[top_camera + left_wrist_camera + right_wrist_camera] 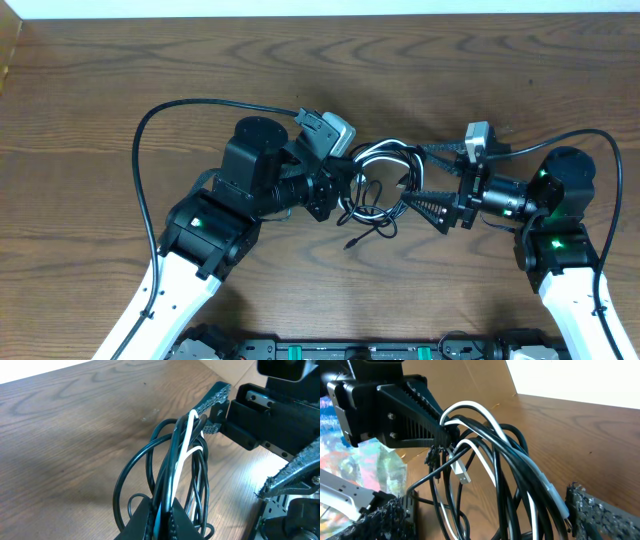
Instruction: Untangle cables
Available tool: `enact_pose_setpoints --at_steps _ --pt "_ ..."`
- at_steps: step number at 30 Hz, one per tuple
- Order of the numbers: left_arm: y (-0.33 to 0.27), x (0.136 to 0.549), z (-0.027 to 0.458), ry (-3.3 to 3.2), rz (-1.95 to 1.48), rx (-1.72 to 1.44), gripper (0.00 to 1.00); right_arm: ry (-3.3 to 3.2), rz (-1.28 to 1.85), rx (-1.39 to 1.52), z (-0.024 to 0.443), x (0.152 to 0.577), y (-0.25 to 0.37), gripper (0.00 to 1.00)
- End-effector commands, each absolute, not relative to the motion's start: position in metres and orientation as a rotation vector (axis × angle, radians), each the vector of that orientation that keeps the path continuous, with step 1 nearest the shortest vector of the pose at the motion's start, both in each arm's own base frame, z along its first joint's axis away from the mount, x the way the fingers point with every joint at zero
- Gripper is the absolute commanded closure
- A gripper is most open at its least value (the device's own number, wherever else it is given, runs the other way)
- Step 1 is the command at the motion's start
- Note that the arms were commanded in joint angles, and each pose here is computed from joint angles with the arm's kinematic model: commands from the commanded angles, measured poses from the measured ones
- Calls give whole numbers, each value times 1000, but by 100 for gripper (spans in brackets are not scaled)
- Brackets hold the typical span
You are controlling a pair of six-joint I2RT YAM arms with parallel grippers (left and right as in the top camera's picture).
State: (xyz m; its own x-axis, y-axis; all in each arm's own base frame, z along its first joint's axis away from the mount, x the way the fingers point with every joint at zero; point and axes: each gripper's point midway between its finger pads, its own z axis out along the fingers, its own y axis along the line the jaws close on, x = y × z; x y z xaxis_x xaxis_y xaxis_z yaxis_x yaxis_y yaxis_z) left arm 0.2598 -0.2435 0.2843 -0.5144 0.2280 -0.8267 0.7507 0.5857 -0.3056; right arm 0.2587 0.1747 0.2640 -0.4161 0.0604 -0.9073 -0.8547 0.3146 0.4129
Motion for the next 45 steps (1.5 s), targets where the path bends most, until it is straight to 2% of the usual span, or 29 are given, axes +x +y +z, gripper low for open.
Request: enact_pose_setpoints --at_steps 1,2,4,5,7,10,11,12,21,29,41,45 --pt "-246 254 290 2014 -887 799 93 1658 1272 -721 273 258 177 1" --pt "-246 254 290 2015 -888 799 92 1660 1277 -717 274 258 177 1" --pt "-246 254 290 2015 -888 799 93 1661 1281 -717 274 257 177 44" --pt "-246 254 290 2015 -888 799 92 1662 1278 -715 274 258 177 52" --pt "-246 254 290 2015 -888 800 92 1667 1269 -704 273 260 176 59" --pt "-247 252 291 2011 -904 808 92 1667 1269 -703 273 260 176 84" --pt "-248 250 291 2007 -917 816 92 1669 1265 -699 273 261 176 96" --pt "-248 250 291 2007 -920 817 92 1676 1256 -683 272 263 175 99" --pt "-243 254 286 2033 -871 792 92 1745 1256 -566 267 273 171 99" --pt "-168 300 252 2210 -289 485 92 1809 1261 -403 265 286 161 99" --pt "-164 305 256 2194 -255 462 92 1804 1209 -333 277 280 154 99" --pt "-140 317 260 2179 -102 332 92 1838 1125 -276 272 278 145 99"
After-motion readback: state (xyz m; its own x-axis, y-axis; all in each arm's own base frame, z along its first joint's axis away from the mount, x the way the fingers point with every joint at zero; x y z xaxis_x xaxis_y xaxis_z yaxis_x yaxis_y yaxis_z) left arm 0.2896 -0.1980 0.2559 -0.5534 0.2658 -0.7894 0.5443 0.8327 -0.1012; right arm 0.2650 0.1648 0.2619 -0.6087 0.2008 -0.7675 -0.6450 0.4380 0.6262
